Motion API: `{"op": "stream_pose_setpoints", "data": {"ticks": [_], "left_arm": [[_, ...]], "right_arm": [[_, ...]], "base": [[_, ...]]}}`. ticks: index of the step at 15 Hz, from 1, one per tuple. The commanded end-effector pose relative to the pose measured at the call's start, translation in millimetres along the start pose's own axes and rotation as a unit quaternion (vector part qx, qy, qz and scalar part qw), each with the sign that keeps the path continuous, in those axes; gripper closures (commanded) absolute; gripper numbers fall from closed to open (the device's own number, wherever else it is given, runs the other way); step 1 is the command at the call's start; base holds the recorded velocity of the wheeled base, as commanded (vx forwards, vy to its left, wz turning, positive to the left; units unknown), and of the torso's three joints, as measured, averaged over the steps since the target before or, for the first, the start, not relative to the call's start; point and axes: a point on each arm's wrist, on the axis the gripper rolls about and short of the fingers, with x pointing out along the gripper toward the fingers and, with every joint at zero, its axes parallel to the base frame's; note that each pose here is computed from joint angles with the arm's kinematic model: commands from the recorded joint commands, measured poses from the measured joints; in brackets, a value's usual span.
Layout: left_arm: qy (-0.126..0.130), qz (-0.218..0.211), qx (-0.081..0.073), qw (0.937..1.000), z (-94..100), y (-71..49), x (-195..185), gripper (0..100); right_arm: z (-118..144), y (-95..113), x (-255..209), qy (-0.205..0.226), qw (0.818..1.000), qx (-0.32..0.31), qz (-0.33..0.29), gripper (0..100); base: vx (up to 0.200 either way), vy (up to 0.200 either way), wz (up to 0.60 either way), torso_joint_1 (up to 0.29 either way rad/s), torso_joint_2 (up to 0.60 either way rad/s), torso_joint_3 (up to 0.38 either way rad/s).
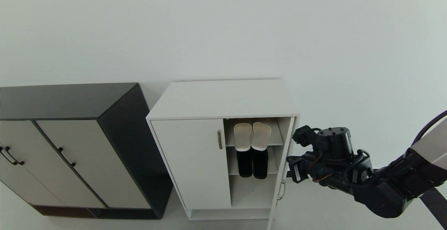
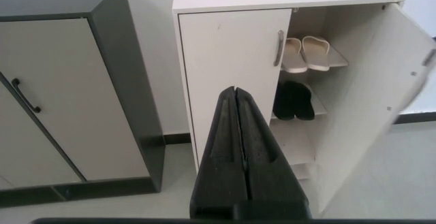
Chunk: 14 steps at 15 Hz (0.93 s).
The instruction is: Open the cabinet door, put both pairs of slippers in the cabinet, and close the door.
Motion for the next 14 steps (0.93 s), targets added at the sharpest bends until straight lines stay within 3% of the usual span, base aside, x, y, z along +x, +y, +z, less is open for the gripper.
{"op": "stream_pose_setpoints", "data": {"ticks": [1,2,4,9,12,14], "left_arm": [[0.000,0.000,0.000,1.0000,0.0,0.0,0,100],[0.000,0.000,0.000,1.0000,0.0,0.0,0,100],[0.001,0.000,0.000,1.0000,-0.1,0.0,0,100],[0.000,-0.001,0.000,1.0000,0.0,0.0,0,100],[0.001,0.000,0.000,1.0000,-0.1,0.0,0,100],[0.001,0.000,0.001,1.0000,-0.1,0.0,0,100]], "right_arm": [[-2,15,7,-0.009,1.000,0.004,0.029,100],[0,18,12,-0.044,0.998,0.014,0.039,100],[-2,18,12,-0.073,0.996,0.017,0.044,100],[-8,20,-4,-0.083,0.988,0.011,0.127,100],[-28,22,-24,-0.079,0.967,-0.011,0.243,100],[-33,22,-26,-0.081,0.961,-0.019,0.264,100]], "base": [[0.000,0.000,0.00,0.000,0.00,0.000],[0.000,0.000,0.00,0.000,0.00,0.000],[0.000,0.000,0.00,0.000,0.00,0.000],[0.000,0.000,0.00,0.000,0.00,0.000],[0.000,0.000,0.00,0.000,0.00,0.000],[0.100,0.000,0.00,0.001,0.00,0.001]]}}
